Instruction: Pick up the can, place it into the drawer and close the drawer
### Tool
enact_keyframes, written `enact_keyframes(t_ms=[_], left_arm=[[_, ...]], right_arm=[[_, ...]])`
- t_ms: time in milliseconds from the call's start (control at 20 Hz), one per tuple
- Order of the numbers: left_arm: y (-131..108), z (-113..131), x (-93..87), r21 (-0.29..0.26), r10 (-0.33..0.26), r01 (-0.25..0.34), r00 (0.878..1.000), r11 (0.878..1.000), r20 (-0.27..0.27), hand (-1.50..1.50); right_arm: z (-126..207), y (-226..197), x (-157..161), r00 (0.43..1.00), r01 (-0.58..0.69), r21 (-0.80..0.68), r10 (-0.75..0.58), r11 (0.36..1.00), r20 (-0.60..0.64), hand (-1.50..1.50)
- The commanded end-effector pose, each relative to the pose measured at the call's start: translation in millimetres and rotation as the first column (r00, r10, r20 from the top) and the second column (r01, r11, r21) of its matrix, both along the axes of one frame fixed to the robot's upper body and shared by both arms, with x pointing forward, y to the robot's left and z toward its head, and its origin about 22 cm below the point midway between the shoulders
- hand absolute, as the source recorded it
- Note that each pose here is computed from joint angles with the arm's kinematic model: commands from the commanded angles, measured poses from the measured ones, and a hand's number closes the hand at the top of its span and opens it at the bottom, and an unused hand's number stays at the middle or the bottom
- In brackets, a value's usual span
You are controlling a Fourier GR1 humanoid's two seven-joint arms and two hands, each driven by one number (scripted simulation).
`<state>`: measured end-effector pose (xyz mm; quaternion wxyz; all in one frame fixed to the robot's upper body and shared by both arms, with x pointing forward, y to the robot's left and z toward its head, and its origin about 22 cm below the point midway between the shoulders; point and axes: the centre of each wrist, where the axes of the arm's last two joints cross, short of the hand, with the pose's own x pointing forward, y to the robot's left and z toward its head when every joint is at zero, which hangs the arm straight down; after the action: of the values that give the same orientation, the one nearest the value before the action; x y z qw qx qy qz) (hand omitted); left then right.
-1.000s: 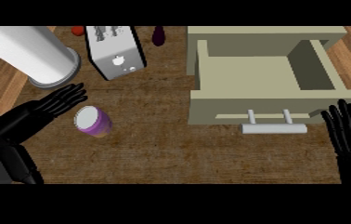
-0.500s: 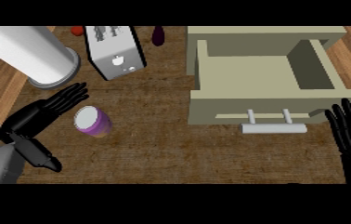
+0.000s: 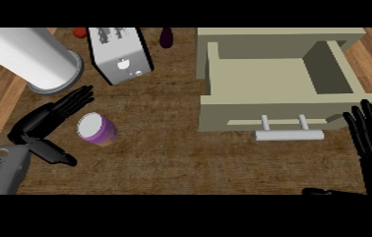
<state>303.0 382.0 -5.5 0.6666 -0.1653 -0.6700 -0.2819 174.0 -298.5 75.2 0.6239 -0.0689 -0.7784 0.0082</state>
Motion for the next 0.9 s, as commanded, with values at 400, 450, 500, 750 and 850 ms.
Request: enact_keyframes(t_ms=[400, 450, 500, 750, 850], left_arm=[[18.3, -34.7, -5.2, -0.057, -0.078, 0.078, 0.997, 0.995, 0.001, -1.50], [11.4, -40.0, -0.3, -0.053, -0.055, 0.055, 0.998, 0.997, -0.004, -1.50], [17.7, -32.6, -3.6, -0.066, -0.091, 0.091, 0.996, 0.994, 0.003, -1.50], [20.2, -49.4, -6.1, -0.051, -0.055, 0.053, 0.998, 0.997, -0.031, -1.50], [16.1, -61.9, -15.1, -0.069, -0.043, 0.040, 0.998, 0.997, -0.047, -1.50]], right_arm=[[4.0, -0.3, -1.1, 1.000, -0.008, -0.009, 0.008, 1.000, 0.007, -1.50], [1.2, 9.3, -3.4, 1.000, -0.002, -0.017, 0.002, 1.000, 0.027, -1.50], [9.2, 7.7, -15.7, 1.000, -0.001, -0.002, 0.001, 1.000, 0.028, -1.50], [-1.3, 3.3, -1.3, 1.000, -0.002, -0.006, 0.002, 1.000, 0.019, -1.50], [2.2, 8.8, -7.0, 0.999, -0.005, -0.004, 0.005, 1.000, 0.034, -1.50]])
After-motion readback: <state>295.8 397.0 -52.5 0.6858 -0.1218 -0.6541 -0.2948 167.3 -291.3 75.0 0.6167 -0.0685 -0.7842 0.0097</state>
